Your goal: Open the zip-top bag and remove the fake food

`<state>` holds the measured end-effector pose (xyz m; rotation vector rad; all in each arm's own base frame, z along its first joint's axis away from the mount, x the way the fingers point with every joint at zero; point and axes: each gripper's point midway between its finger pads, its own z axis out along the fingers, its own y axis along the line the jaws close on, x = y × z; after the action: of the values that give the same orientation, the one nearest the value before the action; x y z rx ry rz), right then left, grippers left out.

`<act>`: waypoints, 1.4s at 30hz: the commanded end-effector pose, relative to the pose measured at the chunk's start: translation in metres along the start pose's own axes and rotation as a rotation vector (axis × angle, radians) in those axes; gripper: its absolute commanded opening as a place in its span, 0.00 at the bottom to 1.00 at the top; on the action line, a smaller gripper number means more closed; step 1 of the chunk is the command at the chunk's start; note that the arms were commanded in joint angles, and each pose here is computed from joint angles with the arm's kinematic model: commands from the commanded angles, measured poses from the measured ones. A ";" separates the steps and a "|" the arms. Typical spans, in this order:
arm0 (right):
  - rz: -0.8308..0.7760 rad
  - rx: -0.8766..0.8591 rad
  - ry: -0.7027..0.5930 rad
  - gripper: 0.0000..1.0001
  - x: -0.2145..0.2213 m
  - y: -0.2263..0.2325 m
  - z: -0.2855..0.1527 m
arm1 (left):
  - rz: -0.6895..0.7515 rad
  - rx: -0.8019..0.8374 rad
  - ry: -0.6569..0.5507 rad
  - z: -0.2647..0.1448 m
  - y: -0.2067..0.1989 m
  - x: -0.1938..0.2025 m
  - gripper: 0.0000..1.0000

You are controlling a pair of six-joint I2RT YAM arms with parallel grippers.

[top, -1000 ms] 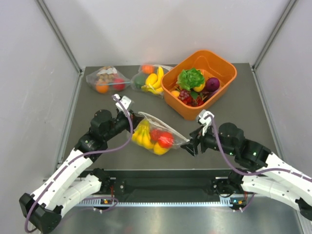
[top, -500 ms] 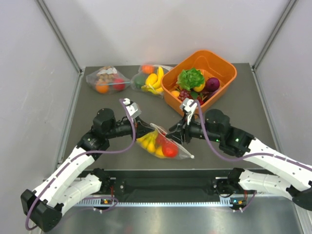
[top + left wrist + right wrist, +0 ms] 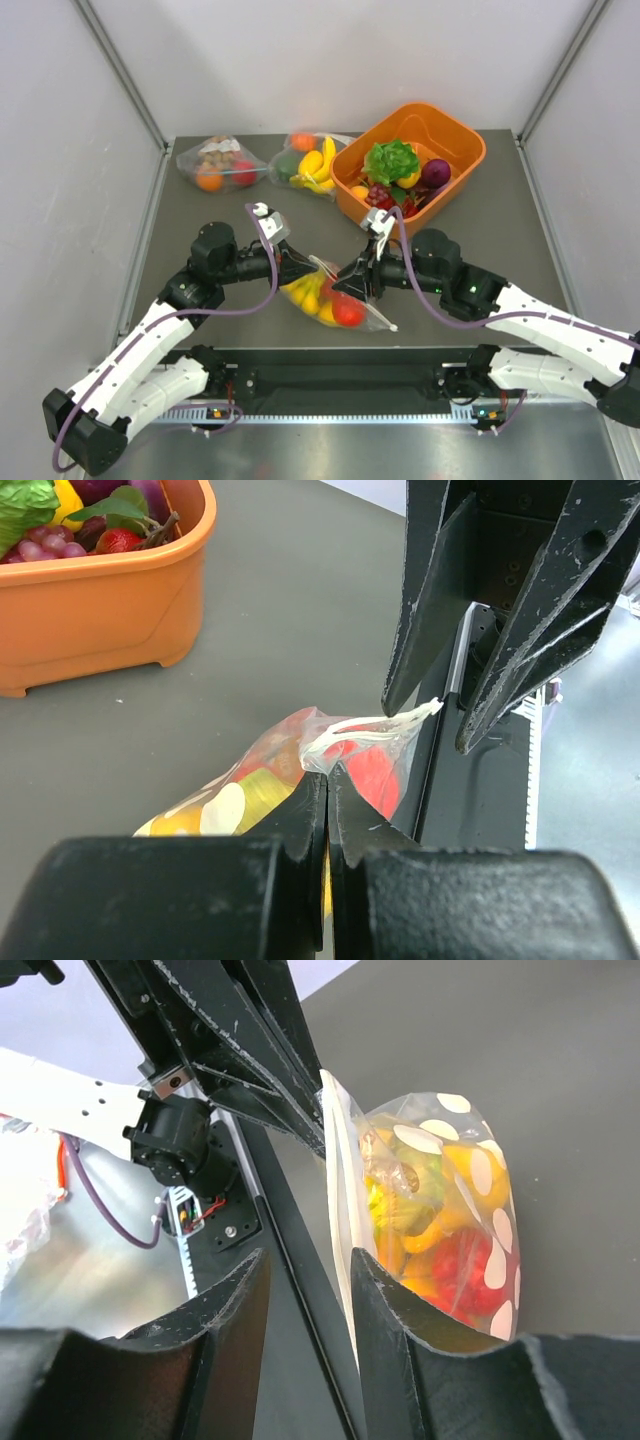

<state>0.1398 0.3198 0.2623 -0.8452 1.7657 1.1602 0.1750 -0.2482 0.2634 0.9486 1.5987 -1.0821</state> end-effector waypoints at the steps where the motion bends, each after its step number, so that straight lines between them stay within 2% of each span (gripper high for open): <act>1: -0.013 -0.069 -0.080 0.38 -0.018 0.019 -0.004 | 0.065 0.025 -0.064 0.000 -0.005 -0.021 0.00; 10: 0.005 -0.105 -0.086 0.37 -0.013 0.025 -0.004 | 0.065 0.026 -0.061 0.001 -0.005 -0.021 0.00; 17: 0.009 -0.054 -0.057 0.37 0.002 0.010 0.004 | 0.067 0.048 -0.060 0.001 -0.008 -0.021 0.00; 25: 0.014 0.008 -0.115 0.40 -0.008 0.001 -0.002 | 0.074 0.055 -0.062 0.001 -0.011 -0.021 0.00; 33: 0.076 0.091 -0.118 0.40 0.003 -0.019 -0.001 | 0.080 0.066 -0.066 -0.001 -0.014 -0.021 0.00; 42: 0.108 0.102 -0.165 0.40 -0.004 -0.025 -0.009 | 0.083 0.072 -0.066 -0.001 -0.017 -0.021 0.00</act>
<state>0.1555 0.3050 0.2335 -0.6385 1.8241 1.1260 0.1694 -0.2511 0.2638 0.9707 1.5888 -1.1033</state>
